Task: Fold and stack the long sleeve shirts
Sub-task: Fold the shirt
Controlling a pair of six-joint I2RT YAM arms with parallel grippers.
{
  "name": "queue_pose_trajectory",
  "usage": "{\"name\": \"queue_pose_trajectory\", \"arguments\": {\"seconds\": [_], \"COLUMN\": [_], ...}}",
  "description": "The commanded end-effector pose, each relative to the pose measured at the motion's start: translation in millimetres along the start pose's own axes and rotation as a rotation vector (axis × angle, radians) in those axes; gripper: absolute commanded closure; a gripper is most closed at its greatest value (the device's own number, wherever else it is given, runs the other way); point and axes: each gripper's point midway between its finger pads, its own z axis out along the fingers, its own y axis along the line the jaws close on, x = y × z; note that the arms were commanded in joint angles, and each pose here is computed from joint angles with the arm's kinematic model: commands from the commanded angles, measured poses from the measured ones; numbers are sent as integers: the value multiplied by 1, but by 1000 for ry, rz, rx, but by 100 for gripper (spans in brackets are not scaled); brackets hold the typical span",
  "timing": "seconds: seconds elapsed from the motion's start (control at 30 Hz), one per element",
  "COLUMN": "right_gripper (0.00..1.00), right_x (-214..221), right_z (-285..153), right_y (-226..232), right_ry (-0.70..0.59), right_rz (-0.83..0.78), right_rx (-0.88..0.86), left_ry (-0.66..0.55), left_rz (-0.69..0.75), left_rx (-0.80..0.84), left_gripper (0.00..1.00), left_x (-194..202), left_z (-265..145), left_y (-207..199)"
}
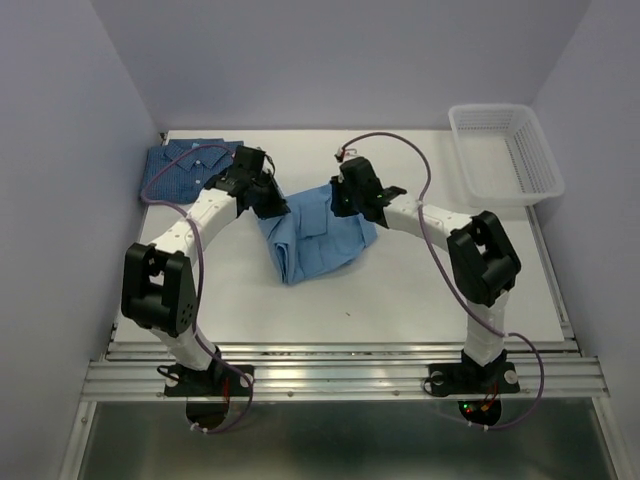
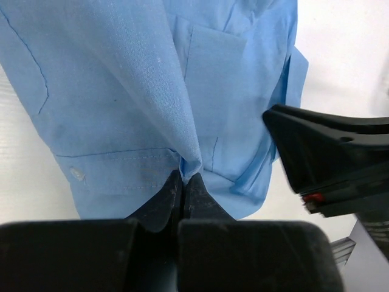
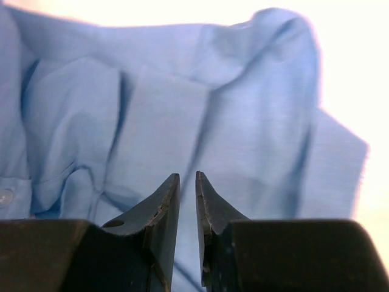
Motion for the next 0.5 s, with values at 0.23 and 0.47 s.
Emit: {"name": "queue_pose_trajectory", "arguments": {"seconds": [0.23, 0.47], "right_gripper": [79, 81], "right_x": [15, 58], "right_z": [-22, -13], "right_y": [-104, -128], "right_ry": [16, 130], "right_rz": [88, 94], "right_rx": [248, 318], "left_ry": [-20, 0], "left_rz": [99, 125], "left_rx": [126, 132], "left_gripper": [100, 100], "left_x": [-22, -19], "left_z": [0, 5], "left_y": [-49, -66]}}
